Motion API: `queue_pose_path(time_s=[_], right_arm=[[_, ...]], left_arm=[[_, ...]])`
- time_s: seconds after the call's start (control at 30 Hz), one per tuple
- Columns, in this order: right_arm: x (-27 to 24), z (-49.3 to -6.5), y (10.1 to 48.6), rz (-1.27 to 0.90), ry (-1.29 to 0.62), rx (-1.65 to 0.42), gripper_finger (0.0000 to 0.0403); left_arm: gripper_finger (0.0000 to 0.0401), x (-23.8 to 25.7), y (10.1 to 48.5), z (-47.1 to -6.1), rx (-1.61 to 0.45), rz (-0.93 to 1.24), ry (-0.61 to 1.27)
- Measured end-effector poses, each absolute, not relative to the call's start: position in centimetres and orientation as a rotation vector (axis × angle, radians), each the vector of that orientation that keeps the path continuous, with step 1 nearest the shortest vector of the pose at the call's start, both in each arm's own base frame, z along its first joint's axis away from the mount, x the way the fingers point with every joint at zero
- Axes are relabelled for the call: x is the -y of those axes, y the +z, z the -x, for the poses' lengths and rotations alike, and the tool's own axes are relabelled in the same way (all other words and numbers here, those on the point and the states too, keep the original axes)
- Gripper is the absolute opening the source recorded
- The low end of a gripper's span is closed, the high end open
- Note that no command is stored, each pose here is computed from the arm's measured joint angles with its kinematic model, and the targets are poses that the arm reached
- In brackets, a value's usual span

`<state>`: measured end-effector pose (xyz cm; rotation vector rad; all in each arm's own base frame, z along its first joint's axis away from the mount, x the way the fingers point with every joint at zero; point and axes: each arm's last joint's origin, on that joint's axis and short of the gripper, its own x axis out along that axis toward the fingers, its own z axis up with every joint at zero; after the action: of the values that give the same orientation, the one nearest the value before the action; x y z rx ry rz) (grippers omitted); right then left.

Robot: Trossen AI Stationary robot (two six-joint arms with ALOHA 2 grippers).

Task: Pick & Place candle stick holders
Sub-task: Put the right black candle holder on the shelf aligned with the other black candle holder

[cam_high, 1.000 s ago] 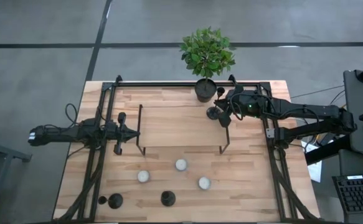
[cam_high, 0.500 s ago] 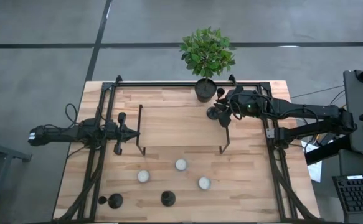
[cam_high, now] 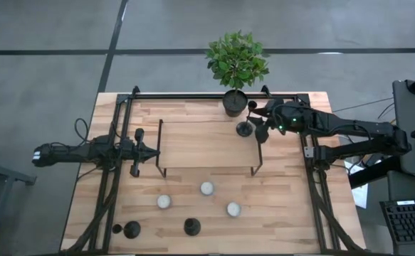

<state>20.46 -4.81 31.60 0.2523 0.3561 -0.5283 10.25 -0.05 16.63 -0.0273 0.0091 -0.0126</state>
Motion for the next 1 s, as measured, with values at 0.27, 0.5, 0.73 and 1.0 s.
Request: queue_pose_path(time_s=[0.27,0.5,0.73,1.0], right_arm=[[3.2,-18.8,32.6,-0.275,-0.444,-0.334,0.018],[1.0,-18.0,32.2,-0.315,-0.356,-0.409,0.017],[-1.9,-18.2,31.9,-0.341,-0.217,-0.444,0.0167],[-5.9,-18.8,31.0,-0.382,-0.068,-0.51,0.0164]], left_arm=[[0.001,0.1,16.6,-10.2,-0.009,0.027,-0.012],[0.001,0.1,16.6,-10.2,-0.009,0.027,-0.013],[0.001,0.1,16.6,-10.2,-0.009,0.027,-0.012],[0.001,0.1,16.6,-10.2,-0.009,0.027,-0.012]])
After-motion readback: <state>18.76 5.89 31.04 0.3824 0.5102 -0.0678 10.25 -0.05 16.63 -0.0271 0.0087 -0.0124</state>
